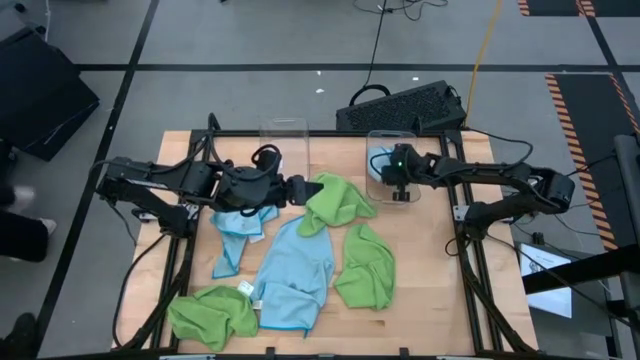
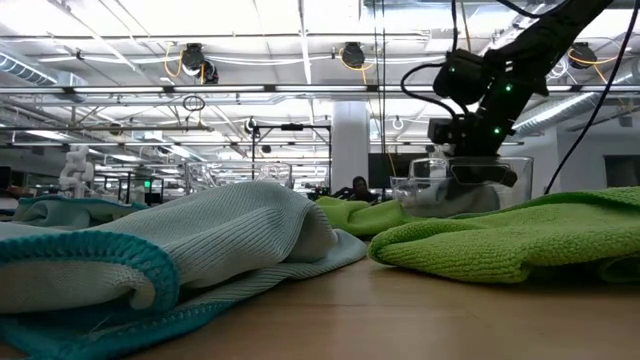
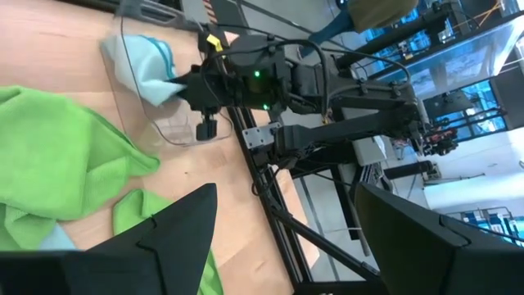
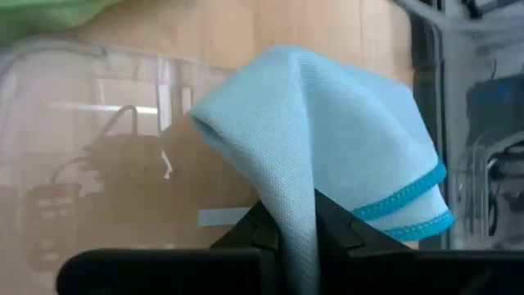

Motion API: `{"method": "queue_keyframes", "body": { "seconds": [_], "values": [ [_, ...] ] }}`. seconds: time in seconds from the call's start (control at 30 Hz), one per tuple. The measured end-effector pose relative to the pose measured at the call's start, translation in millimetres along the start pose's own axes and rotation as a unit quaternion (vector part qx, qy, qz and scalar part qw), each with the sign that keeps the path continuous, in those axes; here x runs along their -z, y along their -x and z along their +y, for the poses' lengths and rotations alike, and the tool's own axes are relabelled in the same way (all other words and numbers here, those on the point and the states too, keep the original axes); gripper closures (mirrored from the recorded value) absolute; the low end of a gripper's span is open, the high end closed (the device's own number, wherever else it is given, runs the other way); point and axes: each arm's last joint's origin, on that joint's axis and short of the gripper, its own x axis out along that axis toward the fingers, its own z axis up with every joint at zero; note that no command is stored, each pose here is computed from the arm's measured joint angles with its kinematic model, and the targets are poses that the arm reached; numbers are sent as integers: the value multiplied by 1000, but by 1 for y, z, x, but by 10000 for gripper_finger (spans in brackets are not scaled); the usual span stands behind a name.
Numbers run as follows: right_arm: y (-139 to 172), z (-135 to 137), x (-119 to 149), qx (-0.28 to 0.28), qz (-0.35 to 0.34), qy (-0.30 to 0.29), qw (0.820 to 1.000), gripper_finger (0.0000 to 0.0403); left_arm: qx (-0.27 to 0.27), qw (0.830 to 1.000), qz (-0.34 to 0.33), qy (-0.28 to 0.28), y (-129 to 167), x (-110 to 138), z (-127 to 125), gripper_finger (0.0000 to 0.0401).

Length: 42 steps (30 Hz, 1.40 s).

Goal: Fold microfiber towels
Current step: Put the right blue microfiber towel into the right transparent bin

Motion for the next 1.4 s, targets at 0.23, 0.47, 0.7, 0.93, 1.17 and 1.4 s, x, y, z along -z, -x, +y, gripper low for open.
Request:
{"method": "queue_keyframes", "body": {
  "seconds": [0.23,0.47,0.7,0.93,1.17,1.4],
  "values": [
    [11,-2,-2,-9,-34,-46,998,319,-1,1000,-3,-2,0,-1,0,110],
    [35,-2,-3,-83,-114,-94,986,227,-1,1000,-2,-10,0,-1,0,110],
    [60,-6,-4,-102,-176,-207,957,189,-1,1000,-3,-24,0,-1,0,109],
    [69,-10,-5,-140,-176,-458,860,219,-3,999,-5,-33,-1,-2,1,109],
    [43,-9,-4,-157,-86,-590,787,310,-14,998,-21,-56,-6,-13,4,109],
    [11,-28,-6,-155,-20,-626,764,398,-26,996,-38,-78,-11,-24,8,109]
  ]
}}
